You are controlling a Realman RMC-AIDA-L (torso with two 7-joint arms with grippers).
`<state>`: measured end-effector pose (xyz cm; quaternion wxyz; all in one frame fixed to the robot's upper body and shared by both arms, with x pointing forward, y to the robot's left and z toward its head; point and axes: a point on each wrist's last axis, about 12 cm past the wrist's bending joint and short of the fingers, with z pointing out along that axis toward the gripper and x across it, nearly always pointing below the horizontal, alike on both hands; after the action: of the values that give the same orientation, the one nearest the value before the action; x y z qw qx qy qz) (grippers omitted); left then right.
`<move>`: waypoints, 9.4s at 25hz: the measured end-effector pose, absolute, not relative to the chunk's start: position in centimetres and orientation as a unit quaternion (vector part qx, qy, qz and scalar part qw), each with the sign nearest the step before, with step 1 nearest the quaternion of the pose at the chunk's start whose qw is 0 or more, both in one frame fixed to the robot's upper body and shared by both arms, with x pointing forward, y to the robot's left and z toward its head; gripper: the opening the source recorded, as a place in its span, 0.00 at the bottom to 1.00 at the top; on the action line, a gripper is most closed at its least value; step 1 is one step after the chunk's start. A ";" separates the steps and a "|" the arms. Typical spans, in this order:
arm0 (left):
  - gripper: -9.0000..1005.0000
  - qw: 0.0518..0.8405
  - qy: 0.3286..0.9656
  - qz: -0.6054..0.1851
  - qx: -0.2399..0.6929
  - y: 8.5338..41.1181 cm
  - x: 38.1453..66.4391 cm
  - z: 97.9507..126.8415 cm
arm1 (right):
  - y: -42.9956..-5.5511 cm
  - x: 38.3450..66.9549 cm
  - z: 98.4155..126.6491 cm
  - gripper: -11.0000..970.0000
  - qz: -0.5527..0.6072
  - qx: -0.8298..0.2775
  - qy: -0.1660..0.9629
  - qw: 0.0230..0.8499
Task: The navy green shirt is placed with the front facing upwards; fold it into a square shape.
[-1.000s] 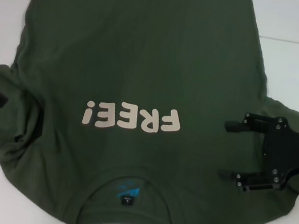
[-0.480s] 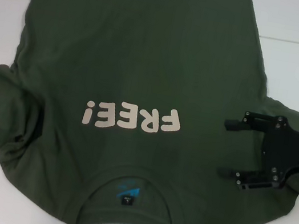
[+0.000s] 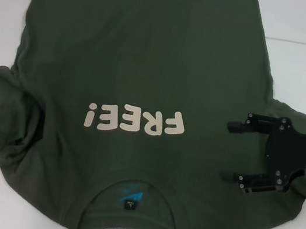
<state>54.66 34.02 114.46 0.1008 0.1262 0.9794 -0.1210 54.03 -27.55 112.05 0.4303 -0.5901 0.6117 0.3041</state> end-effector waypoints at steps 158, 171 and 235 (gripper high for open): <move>0.94 0.072 0.900 0.050 0.427 13.1 59.6 117.3 | -29.6 52.4 110.6 0.94 0.305 -0.528 0.624 0.489; 0.94 0.151 0.955 -0.024 0.255 22.9 61.0 120.1 | -29.6 52.7 111.0 0.94 0.303 -0.529 0.619 0.494; 0.05 0.180 0.959 -0.204 0.078 28.2 63.6 115.8 | -29.4 53.3 111.2 0.94 0.293 -0.538 0.612 0.500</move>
<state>63.58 28.24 115.84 0.1797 0.0777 0.9592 -0.2038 53.27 -29.35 111.22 0.5003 -0.5379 0.6118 0.2934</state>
